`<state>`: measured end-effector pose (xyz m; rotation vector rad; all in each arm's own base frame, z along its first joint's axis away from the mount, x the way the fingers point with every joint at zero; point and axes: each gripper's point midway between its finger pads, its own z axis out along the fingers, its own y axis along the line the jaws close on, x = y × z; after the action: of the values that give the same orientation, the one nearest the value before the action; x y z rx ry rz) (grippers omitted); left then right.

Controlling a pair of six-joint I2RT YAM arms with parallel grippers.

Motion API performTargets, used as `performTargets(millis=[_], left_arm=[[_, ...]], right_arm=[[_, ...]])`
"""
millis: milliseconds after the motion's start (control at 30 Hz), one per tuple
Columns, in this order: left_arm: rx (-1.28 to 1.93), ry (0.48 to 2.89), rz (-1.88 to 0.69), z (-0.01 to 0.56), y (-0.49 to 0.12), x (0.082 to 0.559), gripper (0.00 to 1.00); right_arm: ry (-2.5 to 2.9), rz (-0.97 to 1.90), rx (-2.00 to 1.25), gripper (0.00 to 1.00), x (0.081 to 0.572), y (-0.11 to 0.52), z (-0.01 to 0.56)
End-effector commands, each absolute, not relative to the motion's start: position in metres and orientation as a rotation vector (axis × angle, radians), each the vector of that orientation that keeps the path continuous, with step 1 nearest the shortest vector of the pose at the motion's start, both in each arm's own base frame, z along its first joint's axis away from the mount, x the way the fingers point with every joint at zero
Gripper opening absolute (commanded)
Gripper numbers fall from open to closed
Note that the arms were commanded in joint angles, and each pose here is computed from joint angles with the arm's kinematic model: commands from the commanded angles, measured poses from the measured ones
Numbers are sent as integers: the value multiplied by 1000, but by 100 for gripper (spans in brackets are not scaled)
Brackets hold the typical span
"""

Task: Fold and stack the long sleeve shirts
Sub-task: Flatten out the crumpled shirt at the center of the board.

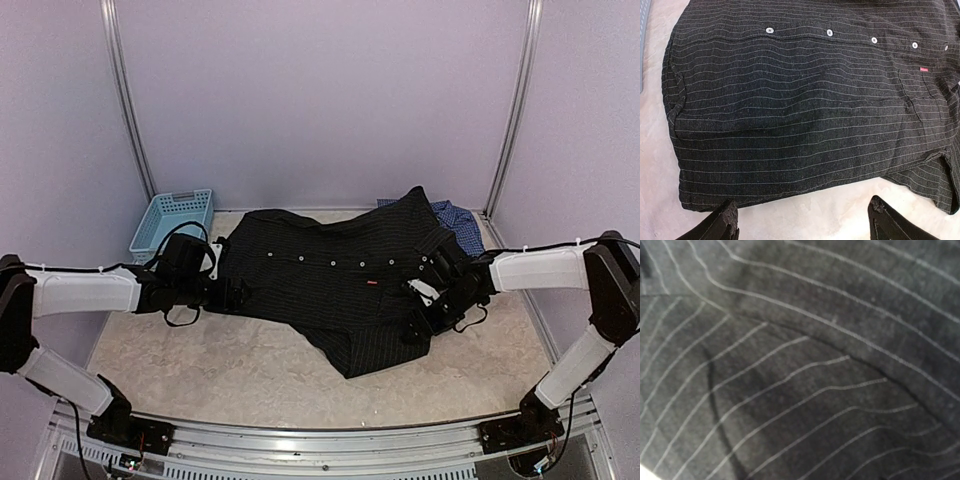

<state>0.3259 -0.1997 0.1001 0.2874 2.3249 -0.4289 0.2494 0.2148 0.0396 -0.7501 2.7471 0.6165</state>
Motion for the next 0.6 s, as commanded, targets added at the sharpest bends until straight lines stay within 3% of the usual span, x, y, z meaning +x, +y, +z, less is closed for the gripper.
performTargets(millis=[0,233,467,567], left_arm=[[297,2323,-434,94,-202,327,85],[257,2342,-445,88,-196,329,85],[243,2316,-450,98,-194,328,85],[250,2317,-445,98,-193,328,85]], right_arm=[[2755,625,-794,55,246,221,34],[2793,526,-849,50,242,223,22],[2754,531,-829,14,244,224,39],[2708,583,-811,7,244,229,58]])
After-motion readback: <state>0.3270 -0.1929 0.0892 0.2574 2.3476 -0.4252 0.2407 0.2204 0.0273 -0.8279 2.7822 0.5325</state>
